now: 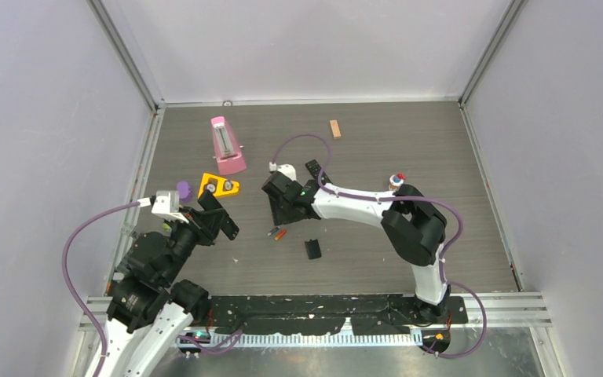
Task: Load the batteries into the remote control
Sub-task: Move the battery to the center of the board.
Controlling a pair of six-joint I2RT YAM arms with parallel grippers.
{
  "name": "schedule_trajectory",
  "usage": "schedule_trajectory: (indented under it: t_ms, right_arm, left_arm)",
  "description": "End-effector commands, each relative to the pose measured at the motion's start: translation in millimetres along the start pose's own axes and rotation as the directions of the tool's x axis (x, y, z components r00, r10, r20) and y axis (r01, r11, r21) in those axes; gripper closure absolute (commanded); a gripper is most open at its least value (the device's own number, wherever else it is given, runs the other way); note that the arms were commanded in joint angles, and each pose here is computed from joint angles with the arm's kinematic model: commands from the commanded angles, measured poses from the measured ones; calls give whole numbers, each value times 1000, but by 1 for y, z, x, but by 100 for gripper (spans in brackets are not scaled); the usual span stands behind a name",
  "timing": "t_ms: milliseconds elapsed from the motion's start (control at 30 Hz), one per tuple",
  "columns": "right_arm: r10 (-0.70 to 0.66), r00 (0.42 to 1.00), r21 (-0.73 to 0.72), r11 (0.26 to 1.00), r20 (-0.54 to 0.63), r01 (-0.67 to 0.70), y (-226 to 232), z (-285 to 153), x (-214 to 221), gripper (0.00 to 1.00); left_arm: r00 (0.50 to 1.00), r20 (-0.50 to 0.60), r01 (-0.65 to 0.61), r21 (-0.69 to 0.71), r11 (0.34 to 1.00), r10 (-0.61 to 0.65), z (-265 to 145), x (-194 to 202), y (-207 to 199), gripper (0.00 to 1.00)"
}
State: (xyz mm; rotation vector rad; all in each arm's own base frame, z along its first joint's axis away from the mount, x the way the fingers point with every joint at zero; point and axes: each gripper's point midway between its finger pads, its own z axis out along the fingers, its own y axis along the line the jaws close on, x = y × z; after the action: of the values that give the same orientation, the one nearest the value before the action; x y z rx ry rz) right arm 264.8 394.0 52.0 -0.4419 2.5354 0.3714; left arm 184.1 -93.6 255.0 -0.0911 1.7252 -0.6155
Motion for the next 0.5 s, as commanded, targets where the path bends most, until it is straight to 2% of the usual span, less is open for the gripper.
schedule_trajectory:
  t_ms: [0, 200, 467]
  right_arm:
    - [242, 970, 70, 968, -5, -241, 1, -29, 20, 56]
    - [326, 943, 139, 939, -64, -315, 6, -33, 51, 61]
    - [421, 906, 245, 884, -46, -398, -5, -28, 67, 68]
  left_arm:
    - [999, 45, 27, 15, 1000, -27, 0, -8, -3, 100]
    - [998, 52, 46, 11, 999, -47, -1, -4, 0, 100]
    - [997, 57, 52, 9, 999, -52, -2, -3, 1, 100]
